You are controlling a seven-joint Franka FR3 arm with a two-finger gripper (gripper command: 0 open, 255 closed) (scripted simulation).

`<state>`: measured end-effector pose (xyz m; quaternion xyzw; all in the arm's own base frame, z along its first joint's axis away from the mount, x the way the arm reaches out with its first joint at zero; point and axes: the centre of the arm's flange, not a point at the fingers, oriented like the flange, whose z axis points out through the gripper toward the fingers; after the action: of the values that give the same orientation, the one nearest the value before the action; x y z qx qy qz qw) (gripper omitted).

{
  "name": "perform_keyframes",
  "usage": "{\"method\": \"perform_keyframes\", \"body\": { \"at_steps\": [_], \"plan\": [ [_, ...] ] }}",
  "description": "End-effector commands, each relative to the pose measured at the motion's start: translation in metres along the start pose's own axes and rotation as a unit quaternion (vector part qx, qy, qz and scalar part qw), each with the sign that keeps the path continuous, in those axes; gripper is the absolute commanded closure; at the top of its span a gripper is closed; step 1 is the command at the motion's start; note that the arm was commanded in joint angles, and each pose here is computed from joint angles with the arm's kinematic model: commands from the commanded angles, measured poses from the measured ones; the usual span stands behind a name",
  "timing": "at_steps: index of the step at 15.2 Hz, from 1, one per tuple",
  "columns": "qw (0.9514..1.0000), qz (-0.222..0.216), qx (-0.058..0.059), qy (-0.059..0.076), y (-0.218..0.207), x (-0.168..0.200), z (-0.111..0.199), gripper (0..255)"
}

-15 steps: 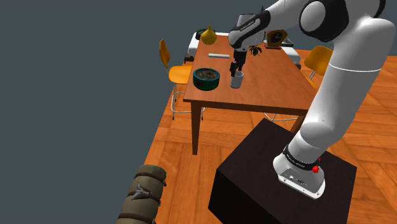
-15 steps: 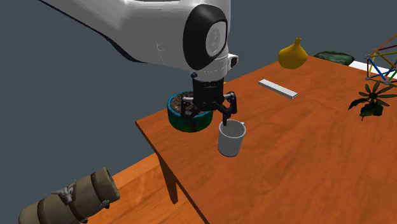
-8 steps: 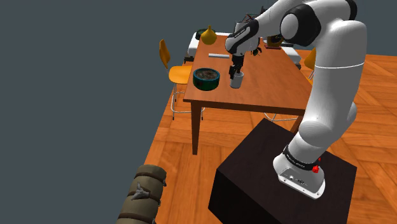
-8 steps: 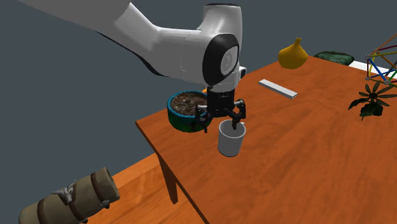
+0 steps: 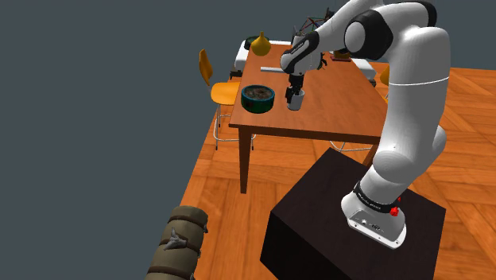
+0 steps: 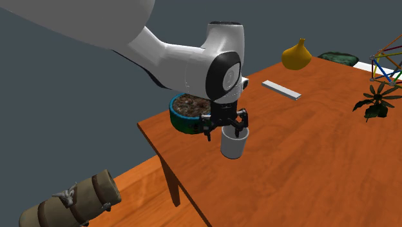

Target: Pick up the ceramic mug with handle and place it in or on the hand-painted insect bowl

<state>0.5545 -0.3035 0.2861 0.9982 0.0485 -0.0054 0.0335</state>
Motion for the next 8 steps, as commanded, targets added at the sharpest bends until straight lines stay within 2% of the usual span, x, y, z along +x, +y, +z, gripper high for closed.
{"method": "perform_keyframes", "body": {
  "at_steps": [1, 4, 5, 8],
  "plan": [
    [1.0, 0.0, 0.0, 0.0, -0.0001, -0.0001, 0.0003, 0],
    [1.0, 0.0, 0.0, 0.0, -0.0001, -0.0001, 0.0002, 0],
    [1.0, 0.0, 0.0, 0.0, -0.0001, -0.0001, 0.0002, 255],
    [1.0, 0.0, 0.0, 0.0, -0.0001, -0.0001, 0.0002, 255]
  ]
}}
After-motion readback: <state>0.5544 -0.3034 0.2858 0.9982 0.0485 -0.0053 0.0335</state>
